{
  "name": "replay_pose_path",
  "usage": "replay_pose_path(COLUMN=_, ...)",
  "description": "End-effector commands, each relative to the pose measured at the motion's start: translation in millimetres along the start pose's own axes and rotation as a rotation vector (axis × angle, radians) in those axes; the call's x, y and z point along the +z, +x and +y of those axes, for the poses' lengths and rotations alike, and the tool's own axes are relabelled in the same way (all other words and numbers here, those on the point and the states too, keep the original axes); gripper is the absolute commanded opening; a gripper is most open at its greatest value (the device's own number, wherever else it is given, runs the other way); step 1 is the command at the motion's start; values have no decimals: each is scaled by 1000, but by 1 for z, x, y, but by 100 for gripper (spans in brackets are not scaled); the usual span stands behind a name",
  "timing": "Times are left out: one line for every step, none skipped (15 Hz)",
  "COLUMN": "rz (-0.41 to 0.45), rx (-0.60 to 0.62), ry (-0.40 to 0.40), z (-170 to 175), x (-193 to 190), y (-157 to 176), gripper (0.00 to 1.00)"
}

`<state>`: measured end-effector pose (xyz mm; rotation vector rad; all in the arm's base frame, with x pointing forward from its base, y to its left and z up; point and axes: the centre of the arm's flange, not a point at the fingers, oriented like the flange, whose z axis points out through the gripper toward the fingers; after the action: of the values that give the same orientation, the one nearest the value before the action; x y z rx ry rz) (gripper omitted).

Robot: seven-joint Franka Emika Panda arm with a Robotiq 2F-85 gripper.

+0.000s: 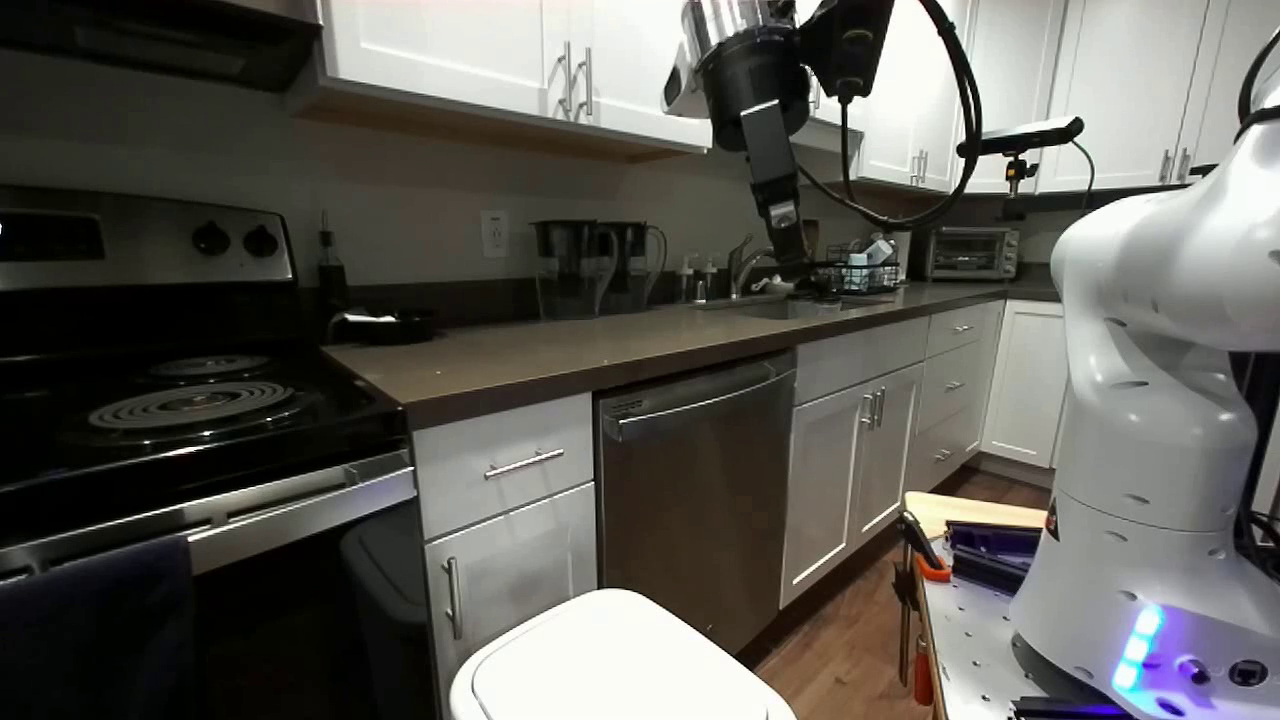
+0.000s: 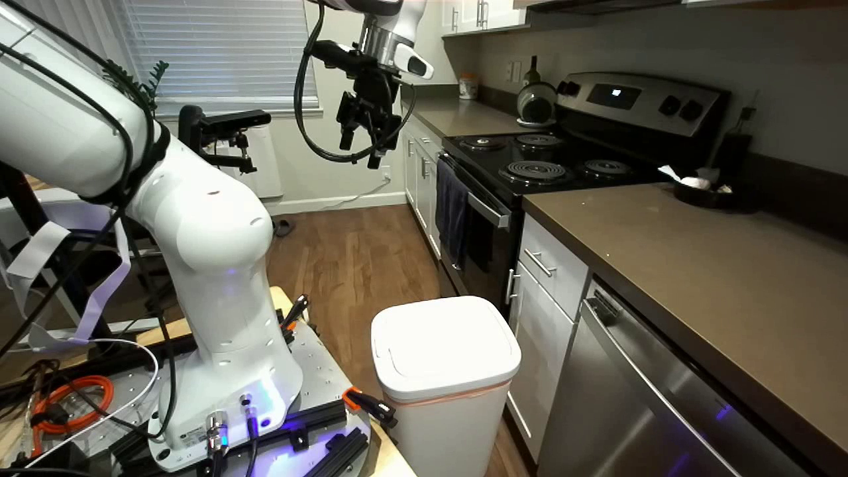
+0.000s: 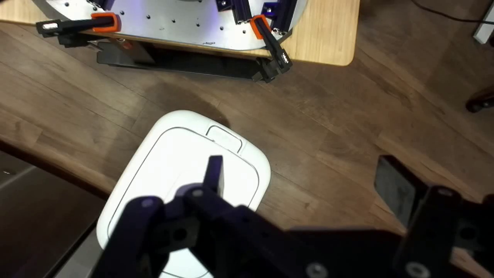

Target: Open the white trash can

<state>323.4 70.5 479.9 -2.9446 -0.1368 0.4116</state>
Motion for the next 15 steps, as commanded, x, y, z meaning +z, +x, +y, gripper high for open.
replay_pose_path(rz=0, rx=0, ry=0, z=0, x=0, y=0, gripper=100)
replay_pose_path(rz=9, rx=2, ry=-8, z=-1, x=2, y=2, gripper=100)
replay_pose_path(rz=19, rx=4, ry=-31, z=-1, x=5, y=8, gripper=100)
replay_pose_path(rz=31, rx=-7, ry=-50, z=-2, x=7, y=14, gripper=100)
replay_pose_path(rz=52, rx=-9, ry=-71, z=-1, x=8, y=22, gripper=100)
replay_pose_path(rz=71, rx=-13, ry=-89, z=0, x=9, y=27, gripper=100)
replay_pose_path(rz=91, rx=-10, ry=-108, z=3, x=9, y=34, gripper=100)
replay_pose_path(rz=108, rx=-14, ry=-122, z=6, x=9, y=40, gripper=100)
replay_pose_path(rz=124, rx=-9, ry=-135, z=11, x=10, y=47, gripper=100)
replay_pose_path(rz=143, rx=0, ry=-151, z=16, x=11, y=53, gripper=100)
replay_pose_path(rz=172, rx=5, ry=-169, z=23, x=14, y=63, gripper=100)
replay_pose_path(rz=189, rx=-5, ry=-176, z=30, x=17, y=73, gripper=100)
replay_pose_path(rz=210, rx=-11, ry=-179, z=37, x=20, y=84, gripper=100)
replay_pose_path(rz=227, rx=-23, ry=-178, z=42, x=25, y=97, gripper=100)
replay_pose_path(rz=245, rx=-37, ry=-180, z=47, x=31, y=112, gripper=100)
